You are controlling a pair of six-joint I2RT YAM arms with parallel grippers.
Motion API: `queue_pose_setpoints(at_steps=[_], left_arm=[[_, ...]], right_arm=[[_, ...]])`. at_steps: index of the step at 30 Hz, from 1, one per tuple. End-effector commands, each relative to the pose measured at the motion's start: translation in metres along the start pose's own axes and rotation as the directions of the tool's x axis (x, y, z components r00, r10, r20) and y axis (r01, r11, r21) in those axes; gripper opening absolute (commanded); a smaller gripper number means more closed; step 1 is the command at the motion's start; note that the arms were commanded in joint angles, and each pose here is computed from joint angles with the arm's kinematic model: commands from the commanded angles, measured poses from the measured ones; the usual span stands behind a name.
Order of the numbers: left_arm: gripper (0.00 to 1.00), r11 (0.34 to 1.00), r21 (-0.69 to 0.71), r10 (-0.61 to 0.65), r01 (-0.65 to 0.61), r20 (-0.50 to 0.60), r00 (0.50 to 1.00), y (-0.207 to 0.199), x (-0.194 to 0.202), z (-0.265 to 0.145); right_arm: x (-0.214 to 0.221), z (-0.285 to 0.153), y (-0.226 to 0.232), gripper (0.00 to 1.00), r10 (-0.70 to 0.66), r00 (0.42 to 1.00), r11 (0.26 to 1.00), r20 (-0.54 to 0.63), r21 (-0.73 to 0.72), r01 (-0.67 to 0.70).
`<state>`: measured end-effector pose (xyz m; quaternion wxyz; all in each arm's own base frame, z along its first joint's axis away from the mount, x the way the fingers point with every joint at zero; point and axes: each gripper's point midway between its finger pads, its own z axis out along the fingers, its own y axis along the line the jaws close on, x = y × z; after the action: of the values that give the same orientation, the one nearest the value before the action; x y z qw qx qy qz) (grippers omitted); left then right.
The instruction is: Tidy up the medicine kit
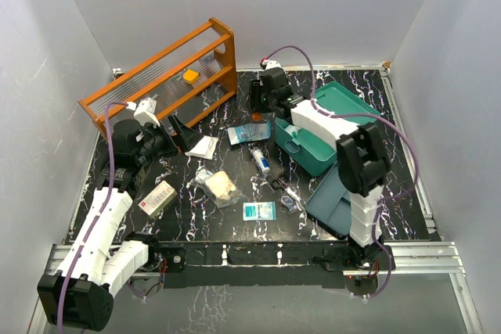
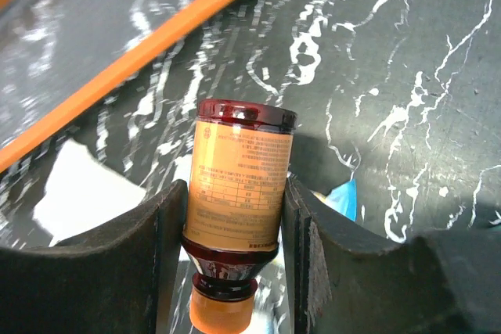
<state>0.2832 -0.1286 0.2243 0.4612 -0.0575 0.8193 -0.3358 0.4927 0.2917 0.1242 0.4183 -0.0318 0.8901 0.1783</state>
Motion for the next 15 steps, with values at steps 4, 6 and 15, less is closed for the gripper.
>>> queue_pose_setpoints(at_steps=[4, 6, 15], left_arm=[[0.99, 0.979, 0.199, -0.040, 0.047, -0.040, 0.998, -0.054, -0.021, -0.006], [0.99, 0.955, 0.289, -0.048, 0.064, -0.064, 0.997, -0.072, -0.023, -0.009], [0.99, 0.851, 0.434, -0.191, 0.296, -0.269, 0.944, -0.106, -0.009, 0.004]], right_arm=[[-0.058, -0.123, 0.063, 0.35, -0.141, 0.956, 0.906, 0.258, -0.356, 0.230], [-0.046, -0.146, 0.067, 0.35, -0.159, 0.952, 0.875, 0.261, -0.410, 0.258], [0.013, -0.230, 0.094, 0.35, -0.231, 0.948, 0.654, 0.219, -0.686, 0.318]])
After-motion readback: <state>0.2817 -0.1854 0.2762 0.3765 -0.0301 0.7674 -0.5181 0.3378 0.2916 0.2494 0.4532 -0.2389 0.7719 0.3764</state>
